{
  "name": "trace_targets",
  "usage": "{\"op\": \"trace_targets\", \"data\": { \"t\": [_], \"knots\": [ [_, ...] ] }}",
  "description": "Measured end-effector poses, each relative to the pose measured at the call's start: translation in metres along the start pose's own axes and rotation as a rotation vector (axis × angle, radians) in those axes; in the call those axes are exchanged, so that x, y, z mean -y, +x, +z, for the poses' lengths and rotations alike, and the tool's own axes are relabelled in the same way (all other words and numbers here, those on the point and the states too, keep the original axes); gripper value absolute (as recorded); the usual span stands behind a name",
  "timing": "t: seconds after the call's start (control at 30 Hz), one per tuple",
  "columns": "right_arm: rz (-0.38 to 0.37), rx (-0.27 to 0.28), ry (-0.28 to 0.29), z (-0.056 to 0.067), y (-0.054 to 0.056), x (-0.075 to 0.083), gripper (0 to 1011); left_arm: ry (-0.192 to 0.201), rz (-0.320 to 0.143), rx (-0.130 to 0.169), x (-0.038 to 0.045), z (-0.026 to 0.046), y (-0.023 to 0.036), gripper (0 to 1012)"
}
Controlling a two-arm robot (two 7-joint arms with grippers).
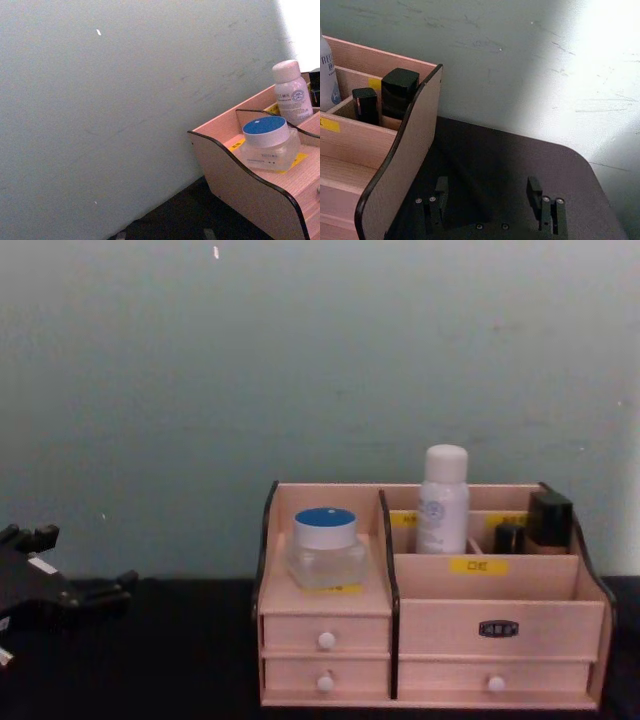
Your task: Pick up the facial cleanser and watermelon frost from the table and place them into the tiered storage box.
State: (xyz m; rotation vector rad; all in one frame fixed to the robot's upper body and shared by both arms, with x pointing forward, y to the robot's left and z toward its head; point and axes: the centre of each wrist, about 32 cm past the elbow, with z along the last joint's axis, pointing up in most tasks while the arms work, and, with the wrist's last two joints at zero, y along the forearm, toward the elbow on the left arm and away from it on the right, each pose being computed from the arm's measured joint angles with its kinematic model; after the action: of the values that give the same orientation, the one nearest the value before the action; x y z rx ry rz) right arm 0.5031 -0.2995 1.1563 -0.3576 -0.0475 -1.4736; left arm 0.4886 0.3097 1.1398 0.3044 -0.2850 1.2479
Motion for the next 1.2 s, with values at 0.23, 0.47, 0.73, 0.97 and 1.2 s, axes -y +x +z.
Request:
{"op": "trace_targets", "data": {
  "t": [0.23, 0.47, 0.73, 0.97, 1.2],
  "knots": [
    [0.000, 0.001, 0.004, 0.0013, 0.0006, 0.0004, 1000, 0.000, 0.000, 0.000, 0.0000, 0.0000, 0.0000, 1001],
    [0.000, 0.002, 0.007, 0.0019, 0.0009, 0.0007, 1000, 0.000, 0.000, 0.000, 0.0000, 0.0000, 0.0000, 1001],
    [0.000, 0.001, 0.009, 0.0025, 0.0010, 0.0009, 1000, 0.000, 0.000, 0.000, 0.0000, 0.0000, 0.0000, 1001],
    [-0.001, 0.001, 0.010, 0.0028, 0.0012, 0.0010, 1000, 0.000, 0.000, 0.000, 0.0000, 0.0000, 0.0000, 1001],
    [-0.001, 0.001, 0.011, 0.0029, 0.0013, 0.0010, 1000, 0.000, 0.000, 0.000, 0.0000, 0.0000, 0.0000, 1001]
  ]
}}
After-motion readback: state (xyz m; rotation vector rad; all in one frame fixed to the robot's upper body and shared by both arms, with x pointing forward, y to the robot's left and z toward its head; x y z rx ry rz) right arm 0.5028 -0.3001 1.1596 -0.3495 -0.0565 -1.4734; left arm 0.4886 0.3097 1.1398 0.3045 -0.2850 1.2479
